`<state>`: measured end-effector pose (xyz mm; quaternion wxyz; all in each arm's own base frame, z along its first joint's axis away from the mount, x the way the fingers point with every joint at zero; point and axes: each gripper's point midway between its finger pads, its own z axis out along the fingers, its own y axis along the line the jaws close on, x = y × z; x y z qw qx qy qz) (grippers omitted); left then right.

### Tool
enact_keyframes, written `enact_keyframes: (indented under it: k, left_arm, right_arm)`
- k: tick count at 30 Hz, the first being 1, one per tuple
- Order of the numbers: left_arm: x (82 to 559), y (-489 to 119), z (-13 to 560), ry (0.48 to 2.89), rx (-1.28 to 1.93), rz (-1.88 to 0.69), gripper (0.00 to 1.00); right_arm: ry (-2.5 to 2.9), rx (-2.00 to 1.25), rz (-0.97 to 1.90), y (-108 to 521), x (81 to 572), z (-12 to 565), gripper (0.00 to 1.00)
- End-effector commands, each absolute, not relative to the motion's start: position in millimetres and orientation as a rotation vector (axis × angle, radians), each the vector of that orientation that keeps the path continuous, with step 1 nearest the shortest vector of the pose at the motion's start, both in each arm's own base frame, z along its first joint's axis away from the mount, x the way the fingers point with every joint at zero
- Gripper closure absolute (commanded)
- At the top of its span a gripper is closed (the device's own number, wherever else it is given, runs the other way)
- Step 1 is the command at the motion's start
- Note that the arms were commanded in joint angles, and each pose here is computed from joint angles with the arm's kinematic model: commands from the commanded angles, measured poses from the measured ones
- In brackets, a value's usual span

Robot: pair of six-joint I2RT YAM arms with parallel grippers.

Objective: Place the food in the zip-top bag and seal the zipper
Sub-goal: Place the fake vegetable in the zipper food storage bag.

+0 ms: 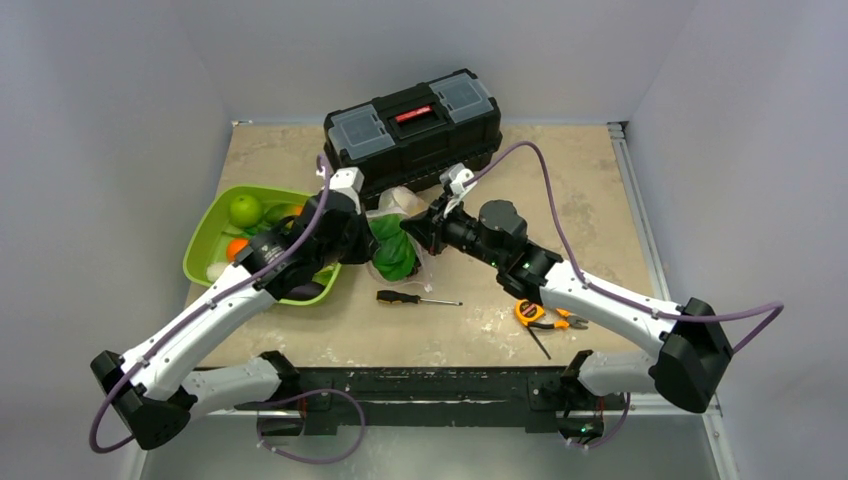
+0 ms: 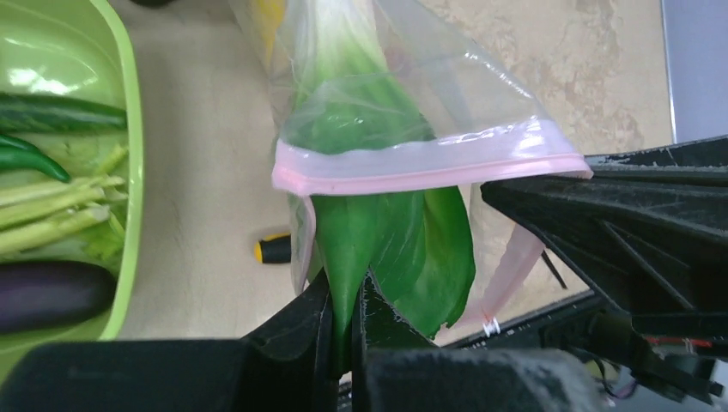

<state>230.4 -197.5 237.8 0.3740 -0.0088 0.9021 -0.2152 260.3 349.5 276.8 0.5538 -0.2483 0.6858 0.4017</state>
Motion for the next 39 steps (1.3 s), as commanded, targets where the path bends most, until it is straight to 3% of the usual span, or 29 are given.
enact_keyframes:
  k: [1,6,13,14,20,21,27,39]
  left_arm:
    - [265,-196,263,2.135,-0.013,-0.391,1.00]
    - [281,-208,263,2.010,-0.002,-0.294,1.00]
    - [300,-214,239,2.049,-0.069,-0.178,1.00]
    - [299,-215,235,2.081,-0.076,-0.173,0.93]
    - [276,-240,228,2.172,0.097,-0.368,0.15]
    - [269,-240,238,2.132,0.118,-0.443,0.09]
    - [238,-223,265,2.092,0.220,-0.598,0.06]
    - [224,-139,287,2.051,0.070,-0.447,0.06]
  right_arm:
    - [1.525,-0.570,1.022,360,259,315,1.00]
    - [1.526,-0.560,1.027,360,258,317,1.00]
    - [1.529,-0.546,1.014,357,260,317,1.00]
    - [1.531,-0.545,1.011,357,260,316,1.00]
    - [1.535,-0.521,0.970,350,264,315,1.00]
    - [1.539,-0.519,0.963,349,265,314,1.00]
    - [1.552,-0.506,0.919,344,270,306,1.00]
    - [1.585,-0.404,0.809,326,285,304,1.00]
